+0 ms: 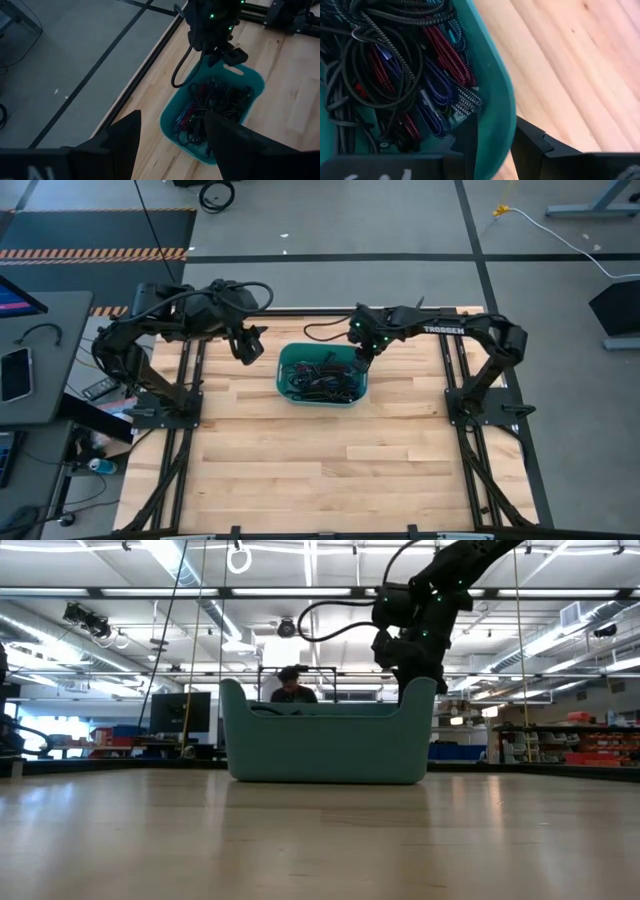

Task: Pick and place USB-C Cables
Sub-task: Move the light blue bin to the center of the table

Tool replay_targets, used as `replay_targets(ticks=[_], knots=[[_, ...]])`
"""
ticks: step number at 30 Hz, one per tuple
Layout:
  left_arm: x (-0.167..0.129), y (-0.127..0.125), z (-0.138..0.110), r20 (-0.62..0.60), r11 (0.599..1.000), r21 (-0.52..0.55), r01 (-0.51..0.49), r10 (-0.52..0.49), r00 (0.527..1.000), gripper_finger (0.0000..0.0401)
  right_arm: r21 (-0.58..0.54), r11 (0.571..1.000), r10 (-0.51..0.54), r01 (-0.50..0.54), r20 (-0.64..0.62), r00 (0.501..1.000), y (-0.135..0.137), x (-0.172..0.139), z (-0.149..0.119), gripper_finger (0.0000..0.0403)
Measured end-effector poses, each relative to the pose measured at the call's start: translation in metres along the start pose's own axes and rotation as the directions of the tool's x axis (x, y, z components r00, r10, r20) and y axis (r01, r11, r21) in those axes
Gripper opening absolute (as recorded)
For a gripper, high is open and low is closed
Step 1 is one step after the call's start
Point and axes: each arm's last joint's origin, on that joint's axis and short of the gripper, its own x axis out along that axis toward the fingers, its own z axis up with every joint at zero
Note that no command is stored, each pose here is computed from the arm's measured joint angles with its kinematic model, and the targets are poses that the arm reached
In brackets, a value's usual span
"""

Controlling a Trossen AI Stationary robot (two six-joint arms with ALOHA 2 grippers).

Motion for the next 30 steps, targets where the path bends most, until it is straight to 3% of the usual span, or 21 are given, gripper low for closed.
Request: replay_targets(ticks=[3,10,17,30], knots=[[0.0,0.0,0.0,0.0,1.0,0.0,0.0,0.0,1.0,0.0227,0.0,1.0,0.001,-0.001,-0.009,1.0,0.0,0.003,0.0,0.0095],[0.0,0.0,0.0,0.0,1.0,0.0,0.0,0.0,1.0,0.0227,-0.022,1.0,-0.008,0.007,-0.01,1.0,0.0,0.002,0.0,0.001],[0.0,0.0,0.0,0.0,1.0,0.0,0.0,0.0,1.0,0.0227,-0.034,0.999,0.005,-0.006,-0.035,0.999,0.005,0.002,-0.003,0.0006],[0.0,0.0,0.0,0.0,1.0,0.0,0.0,0.0,1.0,0.0227,0.056,0.998,-0.02,0.026,-0.096,0.995,0.038,0.002,-0.017,0.0003]])
